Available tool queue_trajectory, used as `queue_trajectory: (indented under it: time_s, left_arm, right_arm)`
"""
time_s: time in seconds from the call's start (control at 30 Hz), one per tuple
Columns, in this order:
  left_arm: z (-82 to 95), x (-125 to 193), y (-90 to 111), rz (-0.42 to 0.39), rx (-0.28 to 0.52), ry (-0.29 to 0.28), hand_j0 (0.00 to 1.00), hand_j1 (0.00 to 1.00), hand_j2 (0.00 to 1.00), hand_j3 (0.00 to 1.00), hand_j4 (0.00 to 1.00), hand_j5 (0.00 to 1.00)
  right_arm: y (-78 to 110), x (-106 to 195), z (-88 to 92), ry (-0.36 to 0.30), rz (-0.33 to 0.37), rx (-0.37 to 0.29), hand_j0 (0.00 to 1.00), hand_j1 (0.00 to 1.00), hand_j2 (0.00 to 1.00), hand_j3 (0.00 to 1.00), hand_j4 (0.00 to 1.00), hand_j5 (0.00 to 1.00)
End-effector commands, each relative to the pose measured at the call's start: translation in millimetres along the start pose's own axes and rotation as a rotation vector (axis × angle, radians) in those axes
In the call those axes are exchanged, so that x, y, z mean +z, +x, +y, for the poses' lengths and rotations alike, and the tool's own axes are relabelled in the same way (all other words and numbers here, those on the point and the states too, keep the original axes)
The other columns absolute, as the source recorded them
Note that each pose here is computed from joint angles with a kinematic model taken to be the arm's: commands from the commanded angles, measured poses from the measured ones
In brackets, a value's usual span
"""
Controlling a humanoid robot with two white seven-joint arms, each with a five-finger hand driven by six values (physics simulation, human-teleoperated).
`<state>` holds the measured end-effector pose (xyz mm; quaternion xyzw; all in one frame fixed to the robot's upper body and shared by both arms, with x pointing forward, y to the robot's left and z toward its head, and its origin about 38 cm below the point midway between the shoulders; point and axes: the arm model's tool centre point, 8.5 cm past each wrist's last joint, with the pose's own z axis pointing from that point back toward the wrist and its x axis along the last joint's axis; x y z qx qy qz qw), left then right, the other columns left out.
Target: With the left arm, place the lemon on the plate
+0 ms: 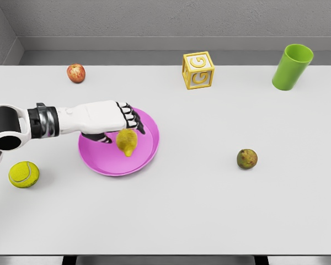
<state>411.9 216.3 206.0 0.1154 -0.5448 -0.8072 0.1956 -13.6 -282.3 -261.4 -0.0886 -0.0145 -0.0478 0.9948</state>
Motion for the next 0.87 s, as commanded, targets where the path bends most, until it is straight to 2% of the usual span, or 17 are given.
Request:
queue_trajectory:
  time_s: [0.0, 0.07, 0.1, 0.17, 0.23, 0.33, 0.4, 0.53, 0.6, 0.63, 0.83]
  left_arm:
    - [0.7, 0.1, -0.2, 0.001, 0.008, 0.006, 0.99, 0.99, 0.99, 0.99, 0.99, 0.99]
    - [1.3, 2.0, -2.3, 0.009, 0.009, 0.006, 0.99, 0.99, 0.99, 0.99, 0.99, 0.99]
    - [-1.4, 12.2, -8.4, 0.034, 0.008, -0.009, 1.0, 1.0, 1.0, 1.0, 1.0, 1.0]
    - [6.9, 37.6, -24.6, 0.106, -0.008, 0.0, 1.0, 1.0, 1.0, 1.0, 1.0, 1.0]
    - [2.4, 59.8, -47.5, 0.197, 0.03, 0.009, 1.0, 1.0, 1.0, 1.0, 1.0, 1.0]
    - [-3.2, 81.3, -72.4, 0.286, 0.075, 0.018, 1.0, 1.0, 1.0, 1.0, 1.0, 1.0]
    - [-15.2, 97.3, -88.8, 0.346, 0.133, 0.024, 1.0, 1.0, 1.0, 1.0, 1.0, 1.0]
    - [-28.1, 112.2, -103.9, 0.394, 0.214, 0.047, 1.0, 1.0, 1.0, 1.0, 1.0, 1.0]
    - [-43.7, 120.0, -110.4, 0.394, 0.344, 0.102, 1.0, 1.0, 1.0, 1.0, 1.0, 1.0]
    - [-49.2, 125.3, -115.2, 0.415, 0.361, 0.097, 1.0, 1.0, 1.0, 1.0, 1.0, 1.0]
    - [-49.0, 120.4, -111.1, 0.39, 0.346, 0.085, 1.0, 1.0, 1.0, 1.0, 1.0, 1.0]
  right_arm:
    - [0.0, 0.0, 0.0, 0.0, 0.0, 0.001, 1.0, 1.0, 1.0, 1.0, 1.0, 1.0]
    - [-1.0, 0.0, -0.1, 0.0, 0.002, 0.0, 1.0, 1.0, 1.0, 1.0, 1.0, 1.0]
    - [0.0, 0.0, 0.0, 0.0, 0.0, 0.0, 1.0, 1.0, 1.0, 1.0, 1.0, 1.0]
    - [0.0, 0.0, 0.0, 0.0, 0.0, 0.001, 1.0, 1.0, 1.0, 1.0, 1.0, 1.0]
    - [-1.0, 0.0, -0.1, 0.0, 0.002, 0.0, 1.0, 1.0, 1.0, 1.0, 1.0, 1.0]
    - [-1.0, 0.0, -0.1, 0.0, 0.001, 0.001, 1.0, 1.0, 1.0, 1.0, 1.0, 1.0]
    - [-1.0, 0.0, -0.1, 0.0, 0.001, 0.001, 1.0, 1.0, 1.0, 1.0, 1.0, 1.0]
    - [-1.0, 0.0, -0.1, 0.0, 0.001, 0.001, 1.0, 1.0, 1.0, 1.0, 1.0, 1.0]
    - [-1.0, 0.0, -0.1, 0.0, 0.001, 0.001, 1.0, 1.0, 1.0, 1.0, 1.0, 1.0]
    - [-1.0, 0.0, -0.1, 0.0, 0.002, 0.0, 1.0, 1.0, 1.0, 1.0, 1.0, 1.0]
    - [-1.0, 0.0, -0.1, 0.0, 0.001, 0.001, 1.0, 1.0, 1.0, 1.0, 1.0, 1.0]
